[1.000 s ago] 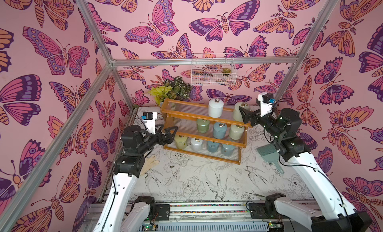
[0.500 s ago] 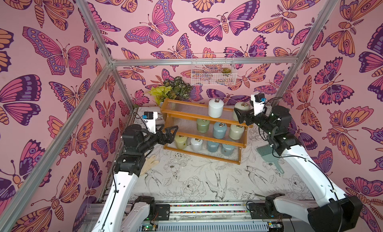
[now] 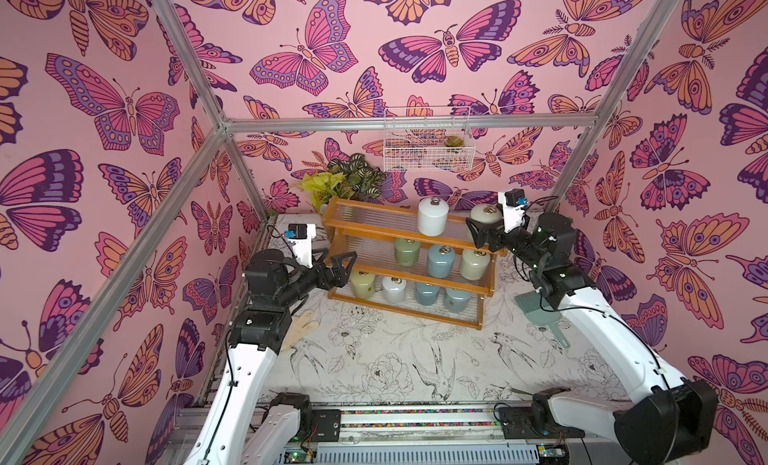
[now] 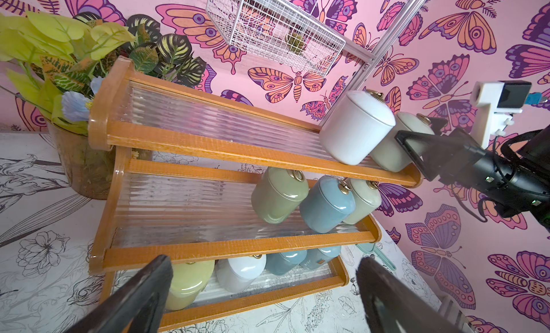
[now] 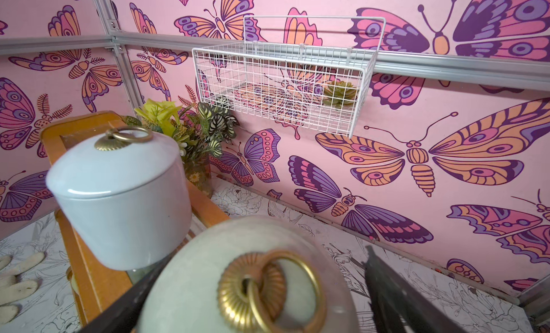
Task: Remove the tea canisters from the shelf
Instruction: Pick up the tea canister from the shelf.
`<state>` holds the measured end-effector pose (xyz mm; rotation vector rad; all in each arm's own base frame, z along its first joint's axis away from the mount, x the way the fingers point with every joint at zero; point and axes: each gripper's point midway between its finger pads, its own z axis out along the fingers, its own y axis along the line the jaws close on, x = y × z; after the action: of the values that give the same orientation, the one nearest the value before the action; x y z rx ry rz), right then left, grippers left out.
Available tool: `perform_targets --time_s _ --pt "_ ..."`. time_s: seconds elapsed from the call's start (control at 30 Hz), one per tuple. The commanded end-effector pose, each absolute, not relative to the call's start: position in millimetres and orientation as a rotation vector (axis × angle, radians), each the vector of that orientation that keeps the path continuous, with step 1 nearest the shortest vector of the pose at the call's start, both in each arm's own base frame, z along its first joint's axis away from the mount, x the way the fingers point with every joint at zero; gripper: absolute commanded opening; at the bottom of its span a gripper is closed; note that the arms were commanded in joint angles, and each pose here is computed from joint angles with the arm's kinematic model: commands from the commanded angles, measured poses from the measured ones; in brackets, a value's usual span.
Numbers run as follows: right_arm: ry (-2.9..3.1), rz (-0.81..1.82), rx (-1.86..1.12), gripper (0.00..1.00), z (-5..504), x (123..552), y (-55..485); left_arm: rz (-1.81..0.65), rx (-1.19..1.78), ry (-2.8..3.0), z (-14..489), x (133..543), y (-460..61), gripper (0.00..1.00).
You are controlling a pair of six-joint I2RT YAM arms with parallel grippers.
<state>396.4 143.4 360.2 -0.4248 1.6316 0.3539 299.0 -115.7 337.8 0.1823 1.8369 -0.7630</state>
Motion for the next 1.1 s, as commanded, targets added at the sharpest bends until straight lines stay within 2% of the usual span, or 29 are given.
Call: perform_targets --time_s 0.0,0.23,0.6,1.07 --pt "1.629 0.364 -0.418 0.99 358 398 145 -0.740 0.200 1.828 342 298 -115 1.00" --pt "1.631 0.364 -0.416 0.93 354 399 146 -0.736 0.199 1.827 341 297 -115 1.00" --pt "1.593 0.386 -0.435 0.72 360 396 150 -0.730 0.192 1.826 340 296 -114 1.00" --pt "1.469 0.420 -0.471 0.69 392 381 155 -0.705 0.189 1.837 335 297 -111 1.00"
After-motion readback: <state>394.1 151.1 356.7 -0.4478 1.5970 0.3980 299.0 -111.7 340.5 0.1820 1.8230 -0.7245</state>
